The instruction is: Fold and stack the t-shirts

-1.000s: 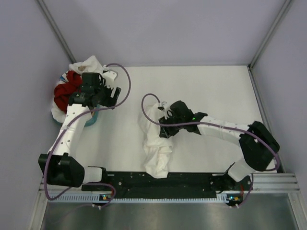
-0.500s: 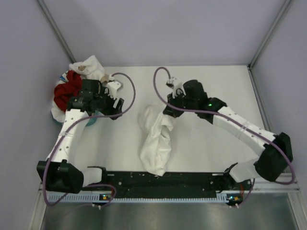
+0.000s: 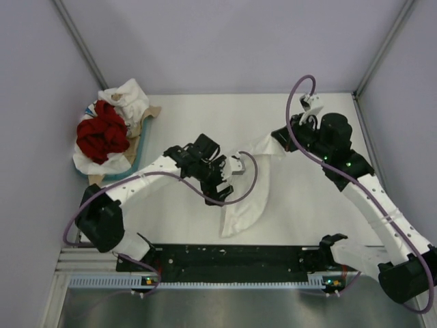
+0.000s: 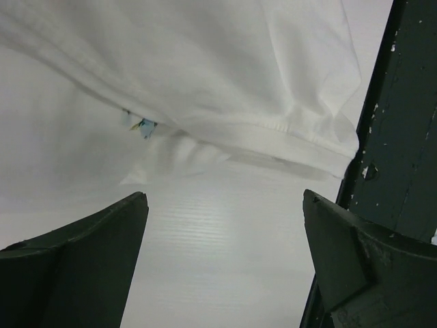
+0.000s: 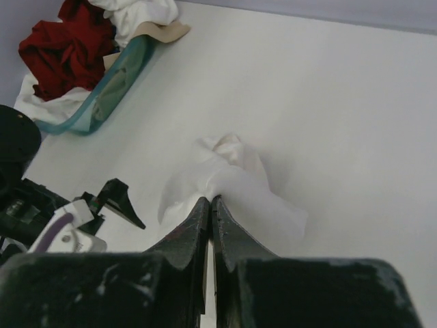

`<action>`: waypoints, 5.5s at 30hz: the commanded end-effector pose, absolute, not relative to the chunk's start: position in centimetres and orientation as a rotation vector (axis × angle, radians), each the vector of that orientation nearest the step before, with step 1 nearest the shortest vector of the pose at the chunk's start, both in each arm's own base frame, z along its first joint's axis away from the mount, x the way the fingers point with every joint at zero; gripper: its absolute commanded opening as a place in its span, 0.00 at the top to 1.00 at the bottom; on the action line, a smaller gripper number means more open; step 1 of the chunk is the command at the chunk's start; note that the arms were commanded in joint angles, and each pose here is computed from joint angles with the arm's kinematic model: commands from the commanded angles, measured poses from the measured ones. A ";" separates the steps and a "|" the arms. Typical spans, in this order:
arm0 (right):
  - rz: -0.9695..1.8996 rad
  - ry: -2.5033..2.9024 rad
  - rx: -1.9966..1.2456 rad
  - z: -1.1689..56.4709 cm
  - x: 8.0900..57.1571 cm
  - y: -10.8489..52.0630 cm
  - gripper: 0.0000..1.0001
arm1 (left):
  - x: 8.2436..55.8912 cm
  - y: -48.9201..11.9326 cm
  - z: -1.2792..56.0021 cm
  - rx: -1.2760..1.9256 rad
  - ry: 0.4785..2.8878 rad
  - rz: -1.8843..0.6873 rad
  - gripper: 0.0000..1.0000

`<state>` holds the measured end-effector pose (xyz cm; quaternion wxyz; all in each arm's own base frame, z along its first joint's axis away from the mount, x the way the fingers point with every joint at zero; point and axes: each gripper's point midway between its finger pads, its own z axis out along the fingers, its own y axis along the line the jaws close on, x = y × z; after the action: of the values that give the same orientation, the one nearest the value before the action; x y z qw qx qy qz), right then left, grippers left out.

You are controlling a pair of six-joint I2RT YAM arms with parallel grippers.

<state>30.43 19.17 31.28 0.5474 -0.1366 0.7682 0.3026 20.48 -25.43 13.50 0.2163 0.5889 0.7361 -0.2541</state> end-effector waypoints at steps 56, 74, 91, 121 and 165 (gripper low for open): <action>0.332 2.605 -0.785 3.5 30.2 23.2 0.30 | 31.7 -11.2 12.5 1.012 2.234 -0.117 0.04; 0.283 2.601 -0.826 3.3 28.6 23.4 1.00 | 31.3 -10.9 15.0 0.988 2.181 -0.118 0.03; 0.588 1.490 -0.655 47.2 23.0 19.2 1.00 | 29.3 -20.7 17.7 1.261 1.981 -0.368 0.01; 0.342 1.763 -0.267 38.3 27.4 9.3 1.00 | 21.7 -29.1 3.6 1.846 2.134 -0.521 0.84; 0.766 1.438 -0.566 47.8 41.8 11.7 1.00 | 44.9 -5.1 43.1 0.548 1.778 0.269 1.00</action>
<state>35.82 13.19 41.07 0.5837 -0.2644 0.6716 0.3720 40.38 -2.80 36.16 0.4939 0.2705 0.8166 0.1268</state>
